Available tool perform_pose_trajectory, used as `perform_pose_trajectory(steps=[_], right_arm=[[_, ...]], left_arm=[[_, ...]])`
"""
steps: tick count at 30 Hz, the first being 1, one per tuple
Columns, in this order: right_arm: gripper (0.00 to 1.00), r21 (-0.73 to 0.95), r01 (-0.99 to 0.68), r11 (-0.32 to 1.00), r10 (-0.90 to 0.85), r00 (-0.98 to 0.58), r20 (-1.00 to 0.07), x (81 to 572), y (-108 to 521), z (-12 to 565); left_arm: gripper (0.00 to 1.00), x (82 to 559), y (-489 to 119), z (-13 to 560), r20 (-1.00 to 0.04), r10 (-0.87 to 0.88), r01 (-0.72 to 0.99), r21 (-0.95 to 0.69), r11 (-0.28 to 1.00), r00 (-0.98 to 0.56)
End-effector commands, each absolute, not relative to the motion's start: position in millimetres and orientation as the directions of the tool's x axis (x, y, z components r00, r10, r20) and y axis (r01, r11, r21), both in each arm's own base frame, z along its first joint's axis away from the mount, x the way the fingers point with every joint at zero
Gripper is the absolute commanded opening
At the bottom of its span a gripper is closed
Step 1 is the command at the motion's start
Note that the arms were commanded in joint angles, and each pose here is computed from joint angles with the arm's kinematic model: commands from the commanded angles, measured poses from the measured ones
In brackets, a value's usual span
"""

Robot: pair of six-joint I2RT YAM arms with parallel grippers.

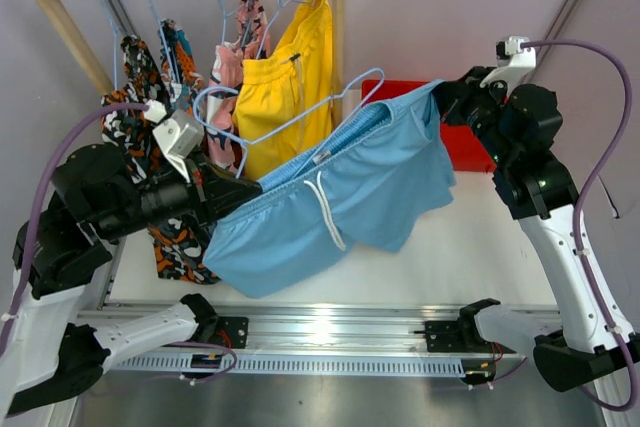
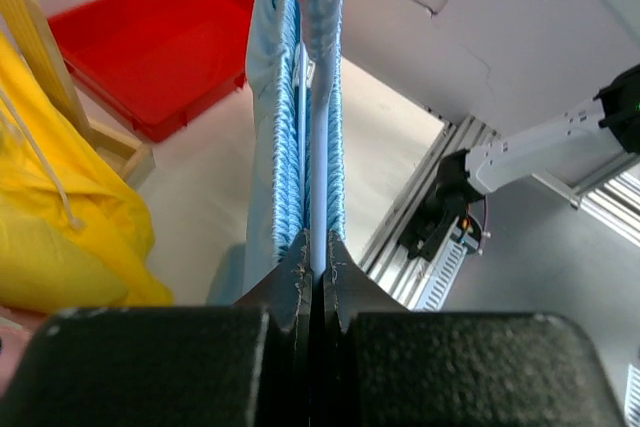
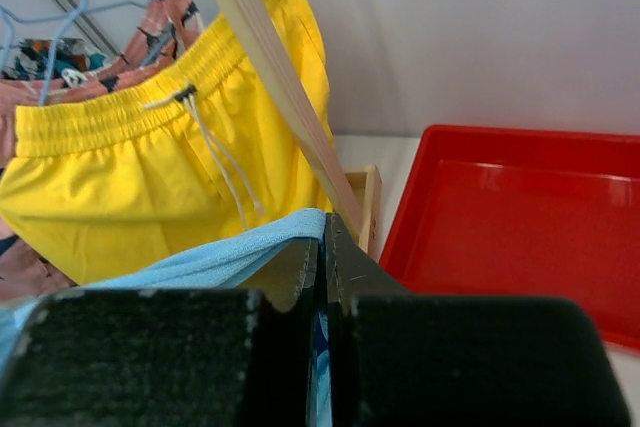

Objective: Remove the shorts from the hanger

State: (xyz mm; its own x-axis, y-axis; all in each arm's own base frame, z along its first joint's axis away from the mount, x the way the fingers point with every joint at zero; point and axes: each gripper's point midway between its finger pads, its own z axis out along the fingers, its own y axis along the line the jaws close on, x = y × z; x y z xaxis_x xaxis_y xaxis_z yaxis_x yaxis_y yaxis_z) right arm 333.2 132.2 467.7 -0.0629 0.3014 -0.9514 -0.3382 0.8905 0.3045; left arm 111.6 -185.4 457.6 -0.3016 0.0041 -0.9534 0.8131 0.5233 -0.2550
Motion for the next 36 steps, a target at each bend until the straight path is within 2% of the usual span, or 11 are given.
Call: perform_pose_trajectory(steps=[1, 3, 8, 13, 19, 23, 25, 26, 28, 32, 36], right_arm=[[0.0, 0.312, -0.125, 0.942, 0.319, 0.048, -0.946, 345.9, 77.6, 478.7], [0.0, 0.31, -0.174, 0.935, 0.321, 0.037, -0.946, 340.3, 84.8, 478.2], [0.0, 0.262, -0.645, 0.718, 0.277, -0.081, -0.958, 282.4, 191.7, 461.1], [0.0, 0.183, -0.788, 0.589, 0.182, -0.091, -0.979, 241.7, 246.6, 461.6], [0.0, 0.131, -0.644, 0.754, 0.229, 0.07, -0.971, 284.4, 211.5, 534.7], [0.0, 0.184, -0.4, 0.898, 0.288, 0.217, -0.933, 341.6, 146.1, 604.3], [0.0, 0.232, -0.304, 0.924, 0.338, 0.366, -0.867, 338.4, 101.2, 668.0], [0.0, 0.266, -0.258, 0.929, 0.349, 0.37, -0.861, 369.5, 93.6, 667.4], [0.0, 0.29, -0.215, 0.932, 0.361, 0.546, -0.756, 355.5, 50.7, 724.8], [0.0, 0.322, -0.149, 0.935, 0.336, 0.664, -0.668, 396.2, 12.0, 735.8], [0.0, 0.357, -0.109, 0.928, 0.348, 0.598, -0.722, 466.3, -6.4, 684.1]], left_arm=[[0.0, 95.0, -164.8, 490.5, -0.972, -0.066, 0.823, -0.226, 0.521, -0.225], [0.0, 100.4, -162.5, 497.3, -0.974, -0.085, 0.809, -0.221, 0.545, -0.209], [0.0, 149.9, -166.8, 518.0, -0.972, -0.208, 0.712, -0.222, 0.666, -0.108], [0.0, 218.1, -171.4, 541.7, -0.96, -0.278, 0.547, -0.211, 0.81, 0.041], [0.0, 272.1, -193.2, 580.0, -0.947, -0.293, 0.451, -0.207, 0.868, 0.13], [0.0, 285.5, -209.7, 557.0, -0.97, -0.24, 0.441, -0.201, 0.875, 0.036], [0.0, 286.9, -215.9, 523.1, -0.976, -0.214, 0.442, -0.205, 0.873, -0.03], [0.0, 271.3, -203.3, 531.4, -0.968, -0.249, 0.456, -0.228, 0.861, -0.014], [0.0, 266.6, -205.4, 491.5, -0.97, -0.228, 0.456, -0.242, 0.857, -0.085], [0.0, 245.4, -187.1, 460.9, -0.965, -0.224, 0.444, -0.261, 0.857, -0.136], [0.0, 250.6, -187.6, 427.7, -0.969, -0.16, 0.416, -0.226, 0.881, -0.188]])
